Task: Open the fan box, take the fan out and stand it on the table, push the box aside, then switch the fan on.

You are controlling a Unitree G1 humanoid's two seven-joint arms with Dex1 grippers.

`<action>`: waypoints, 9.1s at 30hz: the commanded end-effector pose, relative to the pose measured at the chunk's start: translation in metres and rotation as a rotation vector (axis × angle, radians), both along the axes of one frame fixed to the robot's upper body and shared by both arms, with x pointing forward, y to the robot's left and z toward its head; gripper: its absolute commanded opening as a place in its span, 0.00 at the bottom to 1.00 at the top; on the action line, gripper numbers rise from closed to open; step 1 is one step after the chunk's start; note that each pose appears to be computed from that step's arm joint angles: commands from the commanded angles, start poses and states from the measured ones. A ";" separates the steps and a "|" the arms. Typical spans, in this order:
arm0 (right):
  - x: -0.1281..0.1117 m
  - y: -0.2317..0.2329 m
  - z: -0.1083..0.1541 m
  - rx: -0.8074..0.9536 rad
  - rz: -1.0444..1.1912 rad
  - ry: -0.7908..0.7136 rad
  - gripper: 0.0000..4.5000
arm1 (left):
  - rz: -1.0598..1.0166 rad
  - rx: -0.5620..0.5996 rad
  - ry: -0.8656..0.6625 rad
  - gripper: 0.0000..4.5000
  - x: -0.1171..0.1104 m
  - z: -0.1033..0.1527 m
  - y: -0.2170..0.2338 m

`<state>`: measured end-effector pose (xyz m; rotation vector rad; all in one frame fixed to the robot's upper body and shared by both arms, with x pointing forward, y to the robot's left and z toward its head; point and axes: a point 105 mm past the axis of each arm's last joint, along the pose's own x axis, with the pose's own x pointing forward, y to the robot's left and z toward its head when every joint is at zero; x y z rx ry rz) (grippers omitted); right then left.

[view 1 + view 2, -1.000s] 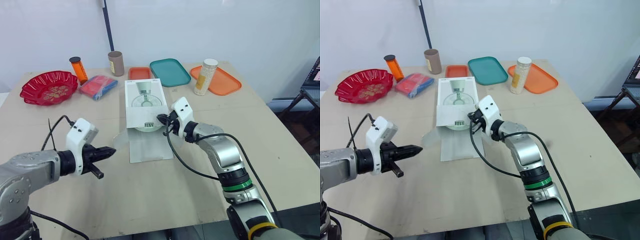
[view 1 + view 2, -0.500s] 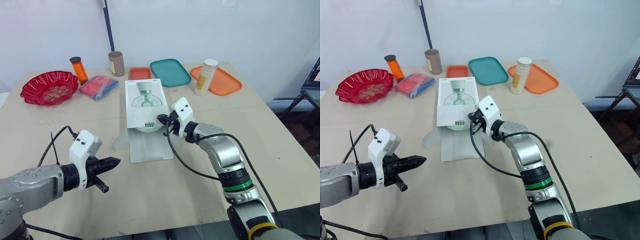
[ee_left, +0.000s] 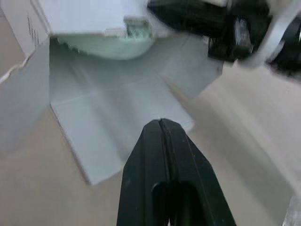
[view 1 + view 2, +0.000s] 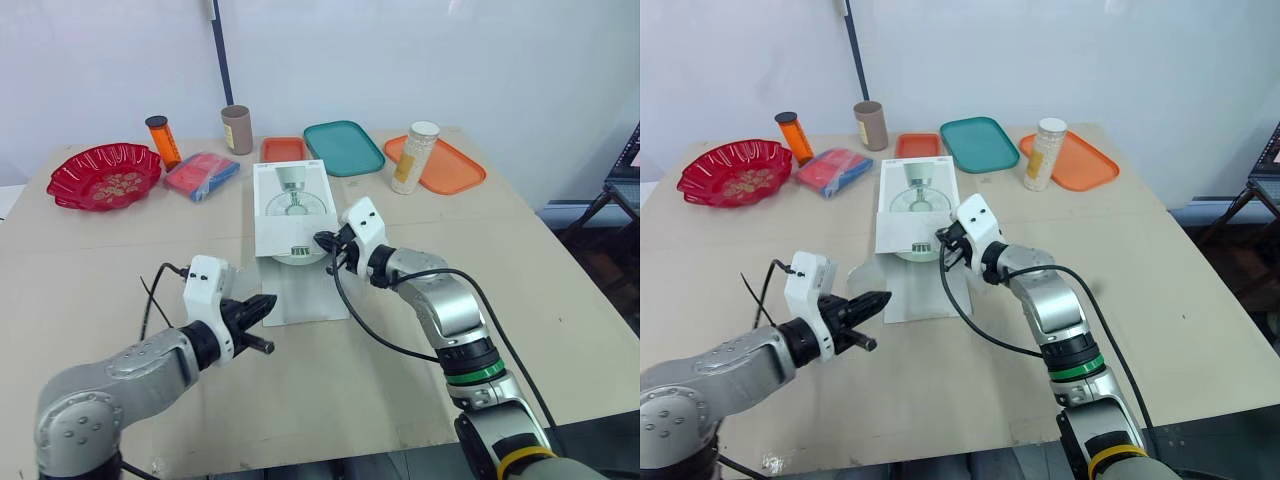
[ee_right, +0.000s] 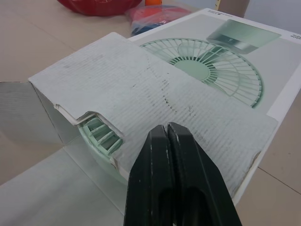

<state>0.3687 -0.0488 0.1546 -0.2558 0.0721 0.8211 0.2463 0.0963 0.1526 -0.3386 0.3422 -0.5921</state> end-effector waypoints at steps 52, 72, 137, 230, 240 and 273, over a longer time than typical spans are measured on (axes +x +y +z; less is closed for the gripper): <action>-0.002 -0.002 -0.013 -0.067 -0.010 0.056 0.00 | 0.358 -0.649 0.056 1.00 0.055 -0.012 -0.011; -0.003 0.004 -0.011 -0.062 -0.006 0.057 0.00 | 0.317 -0.717 0.125 1.00 0.067 -0.017 -0.043; -0.005 0.012 -0.007 -0.047 -0.003 0.054 0.00 | 0.312 -0.862 0.222 0.71 0.078 -0.028 -0.064; -0.009 0.014 -0.011 -0.088 0.030 0.043 0.00 | 0.392 -0.828 0.253 0.99 -0.002 -0.021 0.028; -0.008 0.015 -0.011 -0.088 0.026 0.039 0.00 | 0.404 -0.807 0.254 0.99 0.018 -0.027 0.026; -0.008 0.016 -0.011 -0.087 0.028 0.040 0.00 | 0.409 -0.848 0.255 0.43 0.029 -0.030 0.017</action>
